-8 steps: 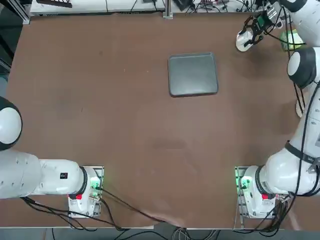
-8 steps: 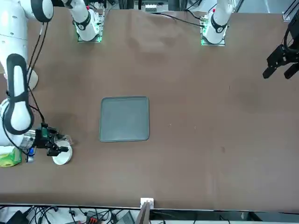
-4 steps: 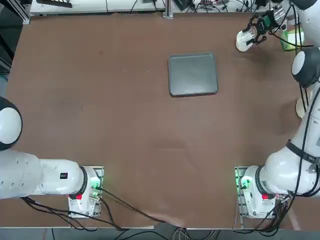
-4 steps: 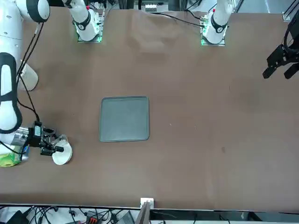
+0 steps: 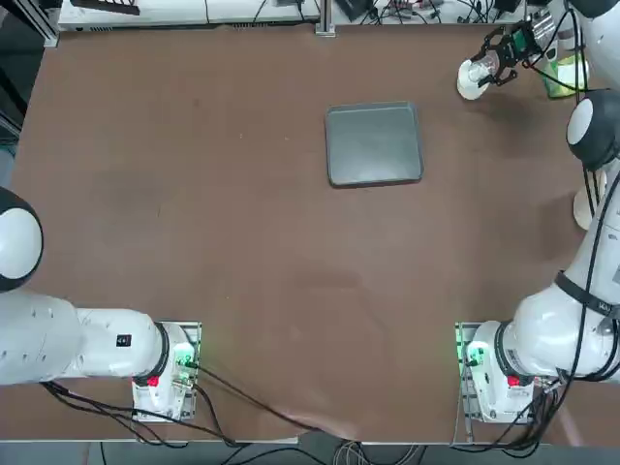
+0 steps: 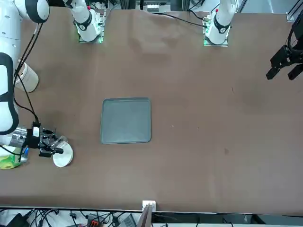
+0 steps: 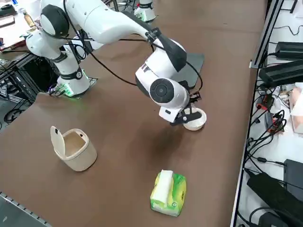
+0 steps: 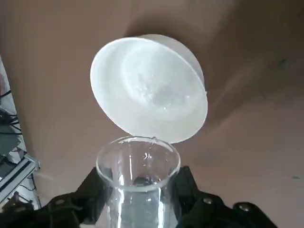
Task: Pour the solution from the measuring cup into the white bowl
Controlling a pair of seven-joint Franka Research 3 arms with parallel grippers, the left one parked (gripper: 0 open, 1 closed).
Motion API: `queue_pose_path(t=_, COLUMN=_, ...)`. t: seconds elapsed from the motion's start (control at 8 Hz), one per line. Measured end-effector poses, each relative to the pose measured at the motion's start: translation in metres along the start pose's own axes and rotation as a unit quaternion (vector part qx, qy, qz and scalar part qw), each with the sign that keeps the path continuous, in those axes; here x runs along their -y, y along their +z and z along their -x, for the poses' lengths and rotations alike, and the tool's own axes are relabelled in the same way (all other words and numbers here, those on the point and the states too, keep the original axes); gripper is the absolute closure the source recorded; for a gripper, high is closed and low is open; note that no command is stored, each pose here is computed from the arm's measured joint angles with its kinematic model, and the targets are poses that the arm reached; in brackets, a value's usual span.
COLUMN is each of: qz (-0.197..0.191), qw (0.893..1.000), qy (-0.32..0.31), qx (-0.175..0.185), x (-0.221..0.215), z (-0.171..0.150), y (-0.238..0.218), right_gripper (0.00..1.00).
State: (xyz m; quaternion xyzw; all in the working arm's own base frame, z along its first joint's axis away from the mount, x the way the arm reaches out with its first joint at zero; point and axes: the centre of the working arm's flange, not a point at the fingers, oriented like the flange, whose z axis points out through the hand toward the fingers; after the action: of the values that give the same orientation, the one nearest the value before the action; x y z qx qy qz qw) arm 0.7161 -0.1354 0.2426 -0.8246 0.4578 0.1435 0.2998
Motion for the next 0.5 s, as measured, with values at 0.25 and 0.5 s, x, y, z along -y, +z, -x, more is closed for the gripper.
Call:
queue_pose_path(t=0.25, qz=0.047, qw=0.998, qy=-0.017, qx=-0.024, x=0.012, z=0.012, y=0.006, right_gripper=0.27)
queue_pose_path(t=0.5, qz=0.094, qw=0.993, qy=-0.015, qx=-0.07, x=0.023, z=0.017, y=-0.004, right_gripper=0.27)
